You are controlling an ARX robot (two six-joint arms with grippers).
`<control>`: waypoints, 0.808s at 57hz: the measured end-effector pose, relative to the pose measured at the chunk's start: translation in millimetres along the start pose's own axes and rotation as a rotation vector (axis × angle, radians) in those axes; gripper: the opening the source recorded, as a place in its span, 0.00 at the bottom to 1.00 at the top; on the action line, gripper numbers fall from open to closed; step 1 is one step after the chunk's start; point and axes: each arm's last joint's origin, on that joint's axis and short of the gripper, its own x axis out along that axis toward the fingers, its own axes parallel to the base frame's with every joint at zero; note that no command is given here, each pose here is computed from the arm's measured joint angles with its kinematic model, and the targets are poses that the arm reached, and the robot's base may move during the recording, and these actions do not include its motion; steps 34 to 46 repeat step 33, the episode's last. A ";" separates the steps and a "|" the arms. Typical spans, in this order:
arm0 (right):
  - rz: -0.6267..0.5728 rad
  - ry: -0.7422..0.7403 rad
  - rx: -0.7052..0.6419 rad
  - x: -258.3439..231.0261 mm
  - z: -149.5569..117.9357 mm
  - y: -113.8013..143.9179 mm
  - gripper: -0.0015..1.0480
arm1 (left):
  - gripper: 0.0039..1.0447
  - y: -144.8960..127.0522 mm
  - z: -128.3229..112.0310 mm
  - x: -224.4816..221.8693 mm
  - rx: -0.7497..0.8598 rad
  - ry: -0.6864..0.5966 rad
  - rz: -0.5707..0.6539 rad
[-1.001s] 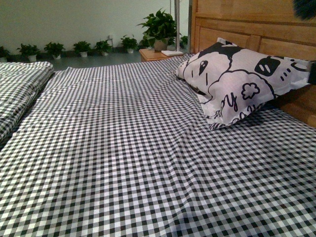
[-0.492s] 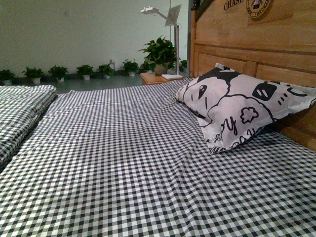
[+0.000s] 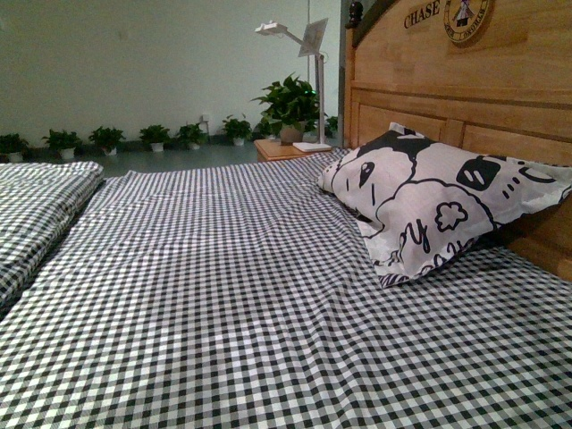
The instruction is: Clean up trash
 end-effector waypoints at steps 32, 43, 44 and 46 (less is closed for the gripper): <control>0.000 0.000 0.000 0.0 0.0 0.0 0.18 | 0.26 0.0 0.0 0.0 -0.003 0.000 0.000; 0.000 0.000 0.000 0.0 0.0 0.0 0.18 | 0.26 0.0 0.0 0.0 -0.003 0.000 0.000; 0.000 0.000 0.000 0.0 0.0 0.0 0.18 | 0.26 0.0 0.0 0.0 -0.003 0.000 0.000; 0.000 0.000 0.000 0.0 0.0 0.0 0.18 | 0.26 0.0 0.0 0.0 -0.003 0.000 0.000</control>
